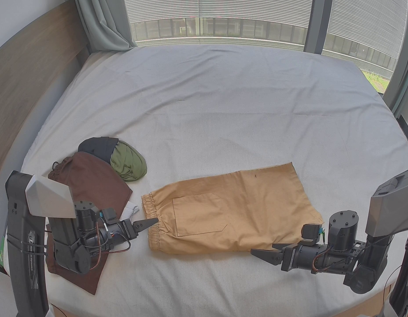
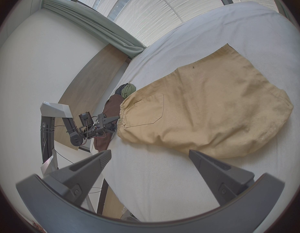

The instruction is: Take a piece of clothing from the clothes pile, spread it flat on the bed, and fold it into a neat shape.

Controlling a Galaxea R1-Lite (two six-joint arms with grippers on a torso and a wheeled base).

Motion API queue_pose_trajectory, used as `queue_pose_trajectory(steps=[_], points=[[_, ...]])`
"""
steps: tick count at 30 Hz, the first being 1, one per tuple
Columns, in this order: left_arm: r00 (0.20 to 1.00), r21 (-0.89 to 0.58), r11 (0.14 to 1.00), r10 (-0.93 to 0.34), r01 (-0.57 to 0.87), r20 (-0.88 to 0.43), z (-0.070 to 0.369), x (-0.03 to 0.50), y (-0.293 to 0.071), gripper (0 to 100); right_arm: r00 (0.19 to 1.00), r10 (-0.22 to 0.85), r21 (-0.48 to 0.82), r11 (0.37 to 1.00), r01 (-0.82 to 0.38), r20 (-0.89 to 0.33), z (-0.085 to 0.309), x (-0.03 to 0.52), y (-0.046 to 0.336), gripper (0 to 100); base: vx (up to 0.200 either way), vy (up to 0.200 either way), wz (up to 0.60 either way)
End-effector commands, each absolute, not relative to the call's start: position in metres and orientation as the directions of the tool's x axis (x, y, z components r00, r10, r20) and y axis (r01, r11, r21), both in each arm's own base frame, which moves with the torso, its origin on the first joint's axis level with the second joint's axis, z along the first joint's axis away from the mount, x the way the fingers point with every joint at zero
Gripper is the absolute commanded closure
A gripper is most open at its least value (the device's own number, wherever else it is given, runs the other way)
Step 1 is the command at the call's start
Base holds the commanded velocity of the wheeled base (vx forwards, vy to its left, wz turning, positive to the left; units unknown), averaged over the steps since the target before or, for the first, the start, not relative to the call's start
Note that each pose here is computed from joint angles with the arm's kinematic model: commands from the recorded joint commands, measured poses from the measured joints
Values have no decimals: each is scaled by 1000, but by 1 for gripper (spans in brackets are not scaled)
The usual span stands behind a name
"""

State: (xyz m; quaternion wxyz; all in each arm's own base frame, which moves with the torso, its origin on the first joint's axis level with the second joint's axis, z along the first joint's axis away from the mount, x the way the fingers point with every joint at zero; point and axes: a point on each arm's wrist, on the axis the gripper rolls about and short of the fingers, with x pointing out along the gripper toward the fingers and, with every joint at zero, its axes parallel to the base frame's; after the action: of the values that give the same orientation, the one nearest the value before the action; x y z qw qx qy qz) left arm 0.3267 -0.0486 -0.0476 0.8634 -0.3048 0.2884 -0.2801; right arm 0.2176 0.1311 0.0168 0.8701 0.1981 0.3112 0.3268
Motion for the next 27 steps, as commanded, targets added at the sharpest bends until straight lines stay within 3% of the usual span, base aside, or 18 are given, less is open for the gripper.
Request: queue_pose_trajectory(steps=[1, 11, 27], points=[[653, -741, 613, -684, 274, -325, -51, 329, -61, 0, 591, 692, 548, 708, -445, -414, 16, 218, 131, 0, 0, 0, 0], [644, -820, 524, -714, 232, -275, -34, 333, -77, 0, 591, 692, 548, 709, -444, -416, 15, 218, 131, 0, 0, 0, 0], [656, -817, 531, -702, 223, -277, -35, 334, -92, 0, 589, 693, 549, 708, -445, -415, 15, 218, 132, 0, 0, 0, 0]])
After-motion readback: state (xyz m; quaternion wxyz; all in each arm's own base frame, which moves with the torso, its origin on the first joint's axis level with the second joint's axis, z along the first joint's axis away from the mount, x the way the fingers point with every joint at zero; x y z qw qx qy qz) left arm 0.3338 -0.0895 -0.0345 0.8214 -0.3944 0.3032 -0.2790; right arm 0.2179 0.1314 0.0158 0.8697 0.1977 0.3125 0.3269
